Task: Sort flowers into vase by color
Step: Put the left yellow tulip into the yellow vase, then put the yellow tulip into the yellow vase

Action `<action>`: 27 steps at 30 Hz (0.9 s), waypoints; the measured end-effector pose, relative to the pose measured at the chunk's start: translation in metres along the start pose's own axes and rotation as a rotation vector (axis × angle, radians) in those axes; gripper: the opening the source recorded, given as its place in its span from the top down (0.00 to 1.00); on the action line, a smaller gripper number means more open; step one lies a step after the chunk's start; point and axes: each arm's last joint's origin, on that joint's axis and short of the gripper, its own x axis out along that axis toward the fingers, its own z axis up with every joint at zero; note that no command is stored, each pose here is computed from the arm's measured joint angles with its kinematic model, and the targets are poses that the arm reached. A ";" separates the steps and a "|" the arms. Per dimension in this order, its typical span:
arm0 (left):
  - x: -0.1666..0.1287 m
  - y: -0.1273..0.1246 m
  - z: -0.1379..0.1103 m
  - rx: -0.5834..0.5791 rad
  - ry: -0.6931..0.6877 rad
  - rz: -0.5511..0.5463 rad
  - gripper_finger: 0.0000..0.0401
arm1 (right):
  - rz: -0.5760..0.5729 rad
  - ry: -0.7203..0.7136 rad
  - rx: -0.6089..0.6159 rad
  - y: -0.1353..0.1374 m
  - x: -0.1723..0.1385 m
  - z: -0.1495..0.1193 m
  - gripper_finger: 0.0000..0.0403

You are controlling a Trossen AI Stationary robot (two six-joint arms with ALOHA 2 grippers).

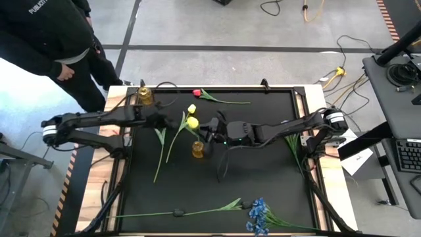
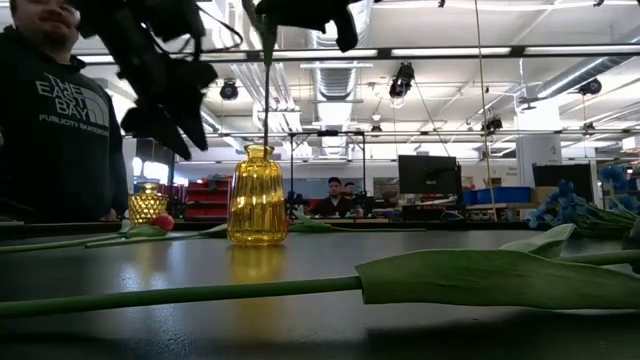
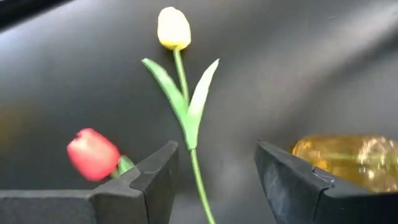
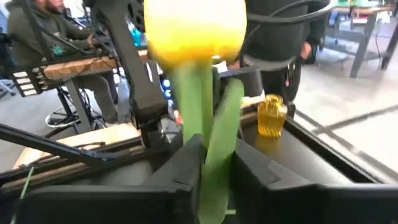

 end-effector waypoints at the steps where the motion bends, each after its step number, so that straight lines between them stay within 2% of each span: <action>1: 0.005 0.000 0.003 0.007 0.002 -0.008 0.51 | -0.003 0.011 0.008 0.000 0.000 -0.001 0.78; 8: 0.041 0.006 0.015 0.054 0.027 0.047 0.51 | -0.028 0.118 0.061 -0.005 -0.012 0.003 0.53; 12: 0.059 0.007 0.017 0.060 0.068 0.020 0.51 | -0.034 0.193 0.045 -0.004 -0.023 0.015 0.43; 20: 0.089 0.008 0.014 0.052 0.130 0.056 0.51 | -0.025 0.253 0.018 -0.002 -0.035 0.042 0.25; 27: 0.115 0.016 0.017 -0.029 0.132 0.089 0.51 | 0.023 0.205 0.014 0.005 -0.045 0.069 0.16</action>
